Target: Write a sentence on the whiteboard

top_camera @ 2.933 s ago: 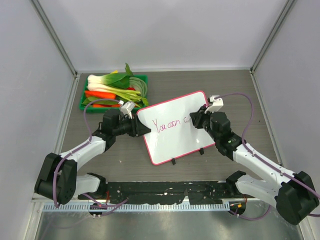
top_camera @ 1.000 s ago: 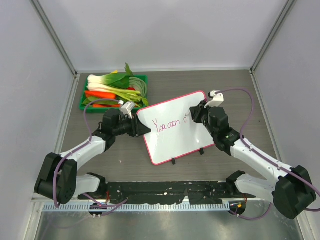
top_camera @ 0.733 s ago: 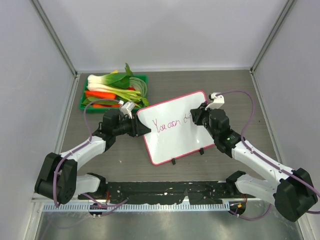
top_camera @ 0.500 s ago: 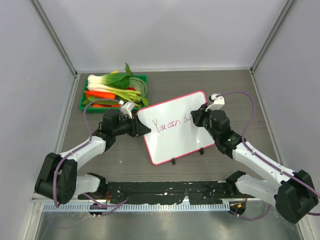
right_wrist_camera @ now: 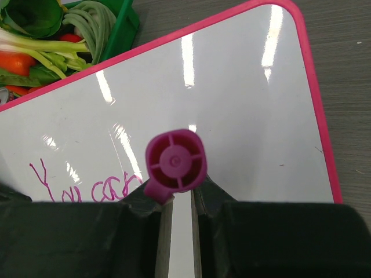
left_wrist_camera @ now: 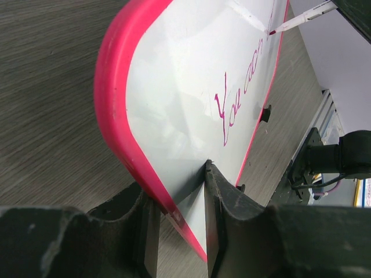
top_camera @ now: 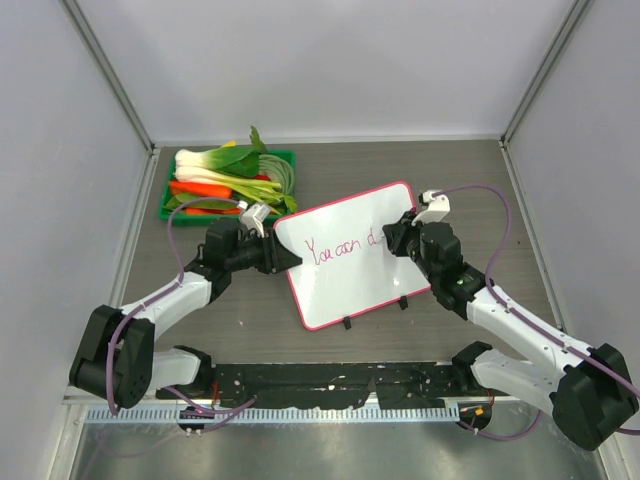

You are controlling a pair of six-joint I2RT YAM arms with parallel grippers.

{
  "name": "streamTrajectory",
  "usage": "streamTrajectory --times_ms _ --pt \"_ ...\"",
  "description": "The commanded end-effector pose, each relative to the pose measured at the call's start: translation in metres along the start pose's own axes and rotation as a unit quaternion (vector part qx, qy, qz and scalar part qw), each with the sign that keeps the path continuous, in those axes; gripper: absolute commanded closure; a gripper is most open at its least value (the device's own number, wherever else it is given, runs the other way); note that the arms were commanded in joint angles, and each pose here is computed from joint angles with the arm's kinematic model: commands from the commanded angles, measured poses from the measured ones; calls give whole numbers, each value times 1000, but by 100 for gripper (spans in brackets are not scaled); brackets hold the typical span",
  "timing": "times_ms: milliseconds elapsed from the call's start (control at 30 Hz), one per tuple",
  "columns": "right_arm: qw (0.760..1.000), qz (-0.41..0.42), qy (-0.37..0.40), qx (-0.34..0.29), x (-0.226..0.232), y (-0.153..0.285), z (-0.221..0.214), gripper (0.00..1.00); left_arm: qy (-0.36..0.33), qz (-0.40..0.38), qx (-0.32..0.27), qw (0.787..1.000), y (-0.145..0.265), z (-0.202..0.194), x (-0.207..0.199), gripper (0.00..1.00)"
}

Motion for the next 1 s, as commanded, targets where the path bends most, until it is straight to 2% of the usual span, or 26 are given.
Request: streamTrajectory --times_ms 0,567,967 --pt "1000 -13 3 -8 -5 2 3 99 -58 130 -19 990 4 -2 63 100" --pt "998 -20 -12 -61 0 1 49 99 -59 130 -20 990 4 -1 63 100" --pt "998 -25 2 -60 -1 -4 51 99 -58 130 -19 990 3 -2 63 100"
Point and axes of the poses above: each gripper's point midway between its finger pads, its own y axis back along the fingers, its own x axis along the line the jaws close on, z = x × y, the point moved 1 cm from there along y, back along the fingers, and after that the axes turned 12 degrees about y, right-handed, at the moved point
